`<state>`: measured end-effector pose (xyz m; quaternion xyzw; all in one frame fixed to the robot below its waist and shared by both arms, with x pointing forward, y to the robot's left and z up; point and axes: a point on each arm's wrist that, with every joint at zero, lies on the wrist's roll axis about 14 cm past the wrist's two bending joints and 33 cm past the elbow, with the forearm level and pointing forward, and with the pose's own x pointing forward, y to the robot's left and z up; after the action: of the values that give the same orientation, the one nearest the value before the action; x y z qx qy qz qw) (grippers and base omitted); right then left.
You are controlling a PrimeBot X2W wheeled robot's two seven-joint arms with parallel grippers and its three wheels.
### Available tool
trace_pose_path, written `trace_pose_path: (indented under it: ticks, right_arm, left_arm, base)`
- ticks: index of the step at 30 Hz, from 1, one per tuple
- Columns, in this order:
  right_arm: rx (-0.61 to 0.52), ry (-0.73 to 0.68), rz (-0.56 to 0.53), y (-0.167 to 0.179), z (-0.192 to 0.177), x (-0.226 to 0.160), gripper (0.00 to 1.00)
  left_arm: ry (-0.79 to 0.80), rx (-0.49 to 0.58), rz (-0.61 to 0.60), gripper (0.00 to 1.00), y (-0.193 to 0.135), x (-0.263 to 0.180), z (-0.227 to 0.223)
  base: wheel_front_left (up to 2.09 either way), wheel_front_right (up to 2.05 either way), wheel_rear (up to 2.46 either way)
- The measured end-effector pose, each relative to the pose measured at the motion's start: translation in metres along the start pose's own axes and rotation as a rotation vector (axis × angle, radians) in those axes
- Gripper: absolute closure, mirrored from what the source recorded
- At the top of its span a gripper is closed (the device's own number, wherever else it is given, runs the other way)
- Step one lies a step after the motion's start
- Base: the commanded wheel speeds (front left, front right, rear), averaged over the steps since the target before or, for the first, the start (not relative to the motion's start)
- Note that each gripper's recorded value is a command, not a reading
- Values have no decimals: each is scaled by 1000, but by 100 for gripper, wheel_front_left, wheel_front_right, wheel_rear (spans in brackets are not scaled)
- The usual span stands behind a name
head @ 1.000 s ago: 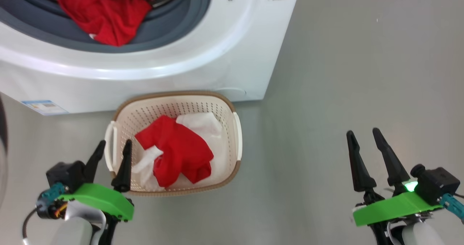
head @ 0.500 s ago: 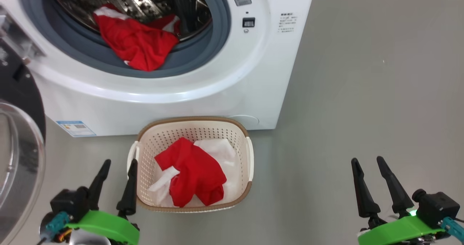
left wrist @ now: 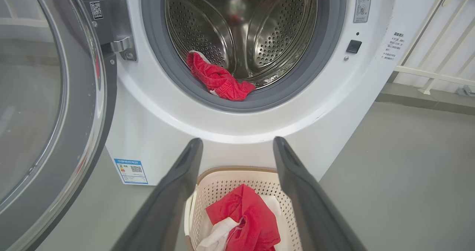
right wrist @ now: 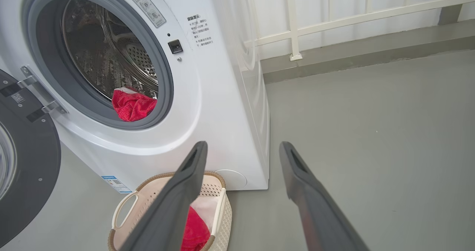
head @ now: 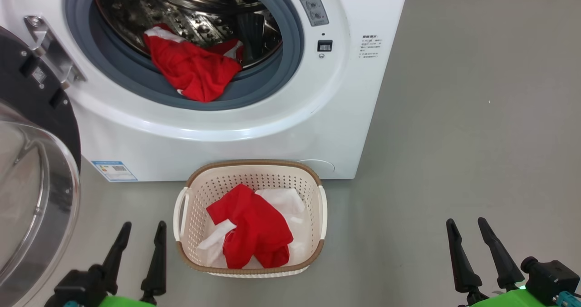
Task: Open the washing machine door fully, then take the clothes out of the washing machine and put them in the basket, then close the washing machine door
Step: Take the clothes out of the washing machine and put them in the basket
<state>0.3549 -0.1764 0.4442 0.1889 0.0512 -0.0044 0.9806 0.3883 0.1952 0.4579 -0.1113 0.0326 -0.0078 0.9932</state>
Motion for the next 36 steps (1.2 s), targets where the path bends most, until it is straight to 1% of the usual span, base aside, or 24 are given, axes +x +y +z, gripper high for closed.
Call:
trace_pose_path:
  ticks: [8, 14, 27, 31, 36]
  right_arm:
    - [0, -3, -1, 0, 1, -1, 0]
    - [-1, 14, -13, -4, -4, -4, 0]
    - [0, 32, -22, -7, -10, -2, 0]
    - [0, 35, -19, -6, -11, 4, 0]
    - [3, 14, 2, 1, -6, 23, 0]
  left_arm:
    - [-11, 9, 27, 0, 6, -15, 2]
    - [-31, 5, 41, 0, 10, -14, 7]
    - [-13, 8, 42, 0, 10, -11, 1]
    - [-8, 8, 27, 0, 6, -5, -1]
    - [-42, 13, -10, 0, -4, 20, 10]
  base:
    - [0, 0, 0]
    - [0, 0, 0]
    - [0, 0, 0]
    - [0, 0, 0]
    - [0, 0, 0]
